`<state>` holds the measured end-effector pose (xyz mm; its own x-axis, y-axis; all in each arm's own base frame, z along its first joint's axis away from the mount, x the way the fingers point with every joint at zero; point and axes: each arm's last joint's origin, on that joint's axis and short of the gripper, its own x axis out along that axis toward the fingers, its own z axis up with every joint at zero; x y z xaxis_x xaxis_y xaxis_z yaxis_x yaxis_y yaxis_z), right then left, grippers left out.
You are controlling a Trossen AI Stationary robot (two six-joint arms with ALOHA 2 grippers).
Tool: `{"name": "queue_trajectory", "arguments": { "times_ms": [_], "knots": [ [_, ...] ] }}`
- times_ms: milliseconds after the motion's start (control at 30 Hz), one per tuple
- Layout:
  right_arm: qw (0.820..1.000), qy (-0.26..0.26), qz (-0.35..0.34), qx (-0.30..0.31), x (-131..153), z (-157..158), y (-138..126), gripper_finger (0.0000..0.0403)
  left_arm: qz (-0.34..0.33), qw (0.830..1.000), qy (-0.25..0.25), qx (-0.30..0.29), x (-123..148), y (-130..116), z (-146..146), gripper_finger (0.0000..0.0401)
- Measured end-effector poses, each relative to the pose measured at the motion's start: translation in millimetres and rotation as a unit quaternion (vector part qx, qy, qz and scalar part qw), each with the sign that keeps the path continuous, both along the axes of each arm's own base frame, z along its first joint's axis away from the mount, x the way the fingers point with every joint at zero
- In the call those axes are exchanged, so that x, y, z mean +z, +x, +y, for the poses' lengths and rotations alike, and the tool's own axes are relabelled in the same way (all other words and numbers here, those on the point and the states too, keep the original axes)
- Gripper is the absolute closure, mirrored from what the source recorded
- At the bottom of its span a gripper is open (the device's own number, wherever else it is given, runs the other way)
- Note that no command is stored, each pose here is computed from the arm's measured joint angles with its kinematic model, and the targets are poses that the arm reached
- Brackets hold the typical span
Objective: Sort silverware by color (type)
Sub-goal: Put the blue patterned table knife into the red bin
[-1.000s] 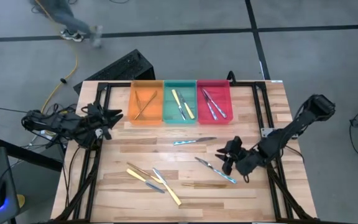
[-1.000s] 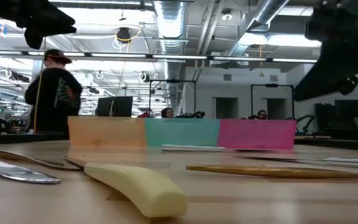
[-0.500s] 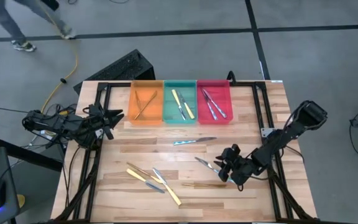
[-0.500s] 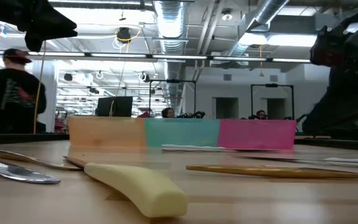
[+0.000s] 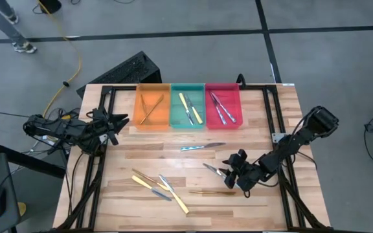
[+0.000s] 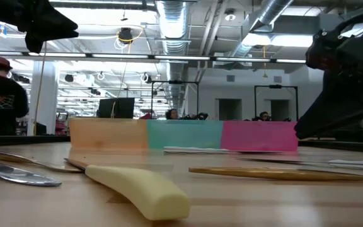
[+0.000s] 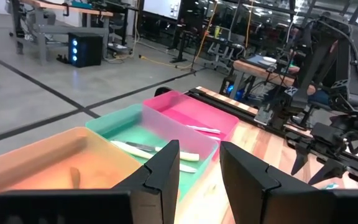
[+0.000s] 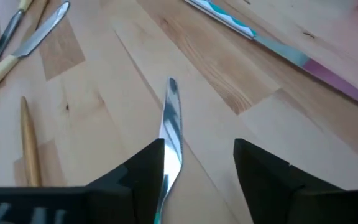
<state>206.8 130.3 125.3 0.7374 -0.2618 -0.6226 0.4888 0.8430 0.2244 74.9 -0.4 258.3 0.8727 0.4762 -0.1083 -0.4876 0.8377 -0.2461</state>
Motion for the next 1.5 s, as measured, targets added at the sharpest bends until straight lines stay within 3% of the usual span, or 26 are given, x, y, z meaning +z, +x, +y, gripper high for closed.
{"name": "queue_trajectory", "arguments": {
  "times_ms": [167,733,1100,1500],
  "knots": [
    [1.000,-0.012,0.004,0.008,0.0,-0.2,-0.2,0.0165,-0.001,1.000,-0.002,0.000,0.0,0.0,0.0,0.0301],
    [0.999,-0.029,-0.008,-0.010,1.0,-2.9,1.1,0.0164,-0.001,1.000,-0.004,-0.004,-0.1,0.1,-0.2,0.0301],
    [0.999,-0.037,-0.005,-0.021,0.9,-10.2,5.4,0.0163,0.043,0.984,-0.025,-0.171,-4.8,20.1,-14.5,0.0301],
    [0.999,-0.039,-0.003,-0.025,0.9,-13.0,6.9,0.0163,0.096,0.974,0.005,-0.207,-12.2,46.3,-23.7,0.0301]
  ]
}}
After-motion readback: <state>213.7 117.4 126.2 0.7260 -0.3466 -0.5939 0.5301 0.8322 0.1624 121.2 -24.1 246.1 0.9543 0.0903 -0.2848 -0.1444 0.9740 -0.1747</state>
